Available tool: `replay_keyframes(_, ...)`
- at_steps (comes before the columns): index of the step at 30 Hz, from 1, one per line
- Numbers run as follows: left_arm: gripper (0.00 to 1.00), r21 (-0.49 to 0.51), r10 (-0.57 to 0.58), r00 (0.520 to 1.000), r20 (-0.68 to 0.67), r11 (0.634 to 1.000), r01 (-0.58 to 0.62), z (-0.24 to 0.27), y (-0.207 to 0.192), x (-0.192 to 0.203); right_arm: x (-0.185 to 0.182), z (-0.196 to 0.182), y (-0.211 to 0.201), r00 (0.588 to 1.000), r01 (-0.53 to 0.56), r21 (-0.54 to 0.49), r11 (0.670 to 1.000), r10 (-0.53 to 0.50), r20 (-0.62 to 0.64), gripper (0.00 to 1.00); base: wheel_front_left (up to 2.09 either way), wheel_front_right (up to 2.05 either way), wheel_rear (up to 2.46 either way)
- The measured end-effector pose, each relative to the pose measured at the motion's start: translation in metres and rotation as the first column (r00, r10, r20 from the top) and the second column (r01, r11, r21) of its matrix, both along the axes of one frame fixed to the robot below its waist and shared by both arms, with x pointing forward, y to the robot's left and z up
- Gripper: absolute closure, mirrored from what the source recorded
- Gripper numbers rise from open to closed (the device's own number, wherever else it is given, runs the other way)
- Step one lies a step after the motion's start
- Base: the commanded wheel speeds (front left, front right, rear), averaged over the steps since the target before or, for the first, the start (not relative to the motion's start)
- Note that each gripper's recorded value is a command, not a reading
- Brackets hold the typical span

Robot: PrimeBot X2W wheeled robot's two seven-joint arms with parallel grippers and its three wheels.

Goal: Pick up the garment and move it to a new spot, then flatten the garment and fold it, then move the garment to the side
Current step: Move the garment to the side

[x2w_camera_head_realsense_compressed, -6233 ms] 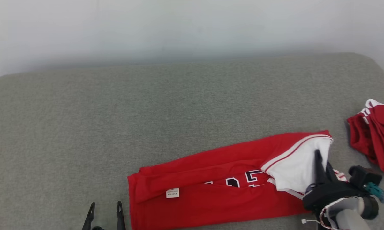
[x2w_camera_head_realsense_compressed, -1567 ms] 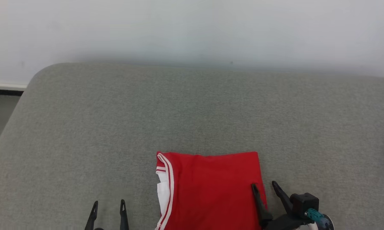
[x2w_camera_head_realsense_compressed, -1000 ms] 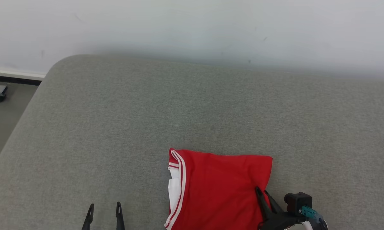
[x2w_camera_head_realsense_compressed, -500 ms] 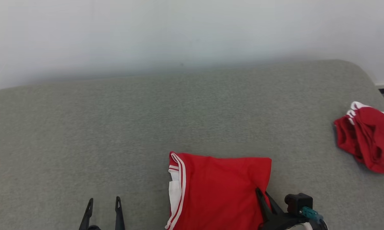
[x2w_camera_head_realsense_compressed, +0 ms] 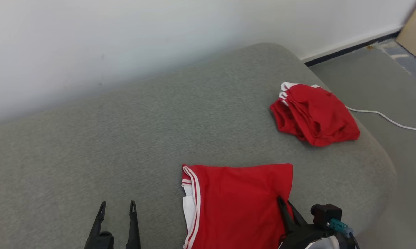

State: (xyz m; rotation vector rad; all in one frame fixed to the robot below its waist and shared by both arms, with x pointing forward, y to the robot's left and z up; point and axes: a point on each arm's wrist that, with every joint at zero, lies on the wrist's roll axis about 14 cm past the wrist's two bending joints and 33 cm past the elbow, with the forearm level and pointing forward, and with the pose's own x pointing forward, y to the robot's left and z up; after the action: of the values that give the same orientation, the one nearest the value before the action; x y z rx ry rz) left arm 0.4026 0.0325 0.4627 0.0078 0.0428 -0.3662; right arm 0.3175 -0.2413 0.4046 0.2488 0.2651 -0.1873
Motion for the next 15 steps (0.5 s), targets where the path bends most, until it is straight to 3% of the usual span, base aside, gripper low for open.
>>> replay_keyframes(7, 0.00, -0.015, -0.214, 0.977, 0.028, 0.977, 0.214, 0.007, -0.072, 0.009, -0.032, 0.011, -0.053, 0.980, 0.197, 0.000, 0.980, -0.197, 0.035, 1.00, 0.00, 0.00, 0.00)
replay_keyframes(15, 0.00, -0.032, -0.313, 0.950, -0.010, 0.949, 0.313, -0.009, -0.108, 0.013, -0.047, 0.015, -0.077, 0.959, 0.282, -0.029, 0.959, -0.281, 0.038, 1.00, 0.00, 0.00, 0.00)
